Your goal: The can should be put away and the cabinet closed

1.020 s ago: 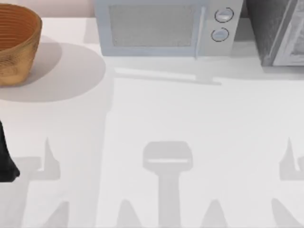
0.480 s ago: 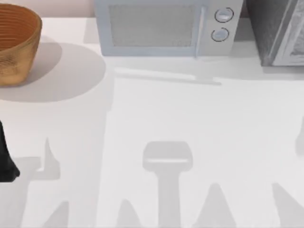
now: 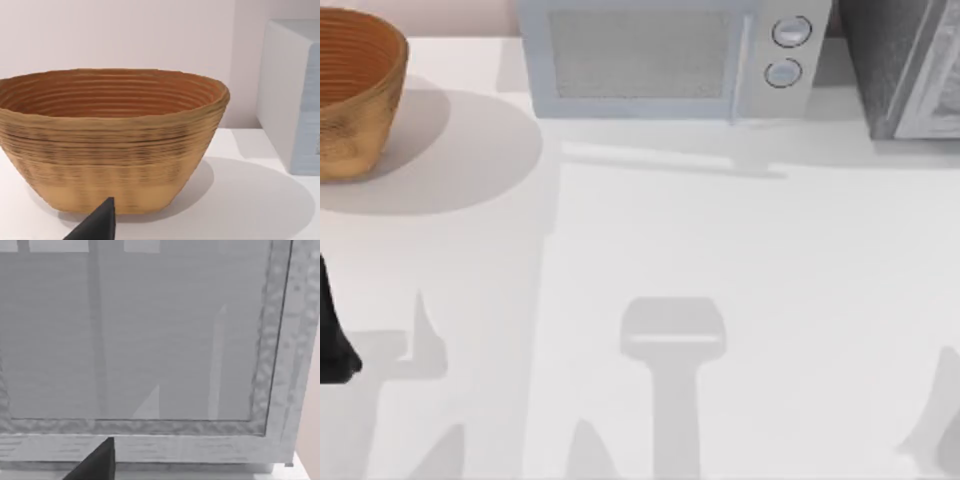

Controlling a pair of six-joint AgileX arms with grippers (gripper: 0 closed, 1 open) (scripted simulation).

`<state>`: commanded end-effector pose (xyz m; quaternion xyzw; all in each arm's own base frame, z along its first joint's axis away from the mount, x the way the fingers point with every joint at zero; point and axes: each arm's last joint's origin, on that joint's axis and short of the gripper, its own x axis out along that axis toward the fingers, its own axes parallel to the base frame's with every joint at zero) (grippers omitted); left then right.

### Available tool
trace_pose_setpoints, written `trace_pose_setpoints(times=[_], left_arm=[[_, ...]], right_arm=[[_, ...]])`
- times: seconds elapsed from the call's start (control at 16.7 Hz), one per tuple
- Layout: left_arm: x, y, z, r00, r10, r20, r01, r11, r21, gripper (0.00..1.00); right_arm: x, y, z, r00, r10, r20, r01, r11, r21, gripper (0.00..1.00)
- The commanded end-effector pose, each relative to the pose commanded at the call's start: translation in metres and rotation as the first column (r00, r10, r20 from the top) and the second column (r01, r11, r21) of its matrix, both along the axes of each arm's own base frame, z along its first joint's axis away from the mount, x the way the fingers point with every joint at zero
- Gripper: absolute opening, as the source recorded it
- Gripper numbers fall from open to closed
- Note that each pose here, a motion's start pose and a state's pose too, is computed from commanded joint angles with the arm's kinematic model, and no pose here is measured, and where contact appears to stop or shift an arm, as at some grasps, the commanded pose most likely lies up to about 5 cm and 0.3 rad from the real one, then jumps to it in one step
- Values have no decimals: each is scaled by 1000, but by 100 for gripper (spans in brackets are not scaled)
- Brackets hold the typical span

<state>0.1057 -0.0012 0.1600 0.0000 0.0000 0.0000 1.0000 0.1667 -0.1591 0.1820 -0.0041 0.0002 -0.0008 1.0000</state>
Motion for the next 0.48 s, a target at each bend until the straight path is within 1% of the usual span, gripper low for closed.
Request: trace_pose_setpoints(times=[0.24,0.48], left_arm=[[0,0,0,1000,0,0,0,1000,0,100],[0,0,0,1000,0,0,0,1000,0,100]], right_arm=[[-10,-36,-18,1000,2,-4,-1,1000,6,100],[-13,-43,-22,1000,2,-5,-2,1000,8,100]])
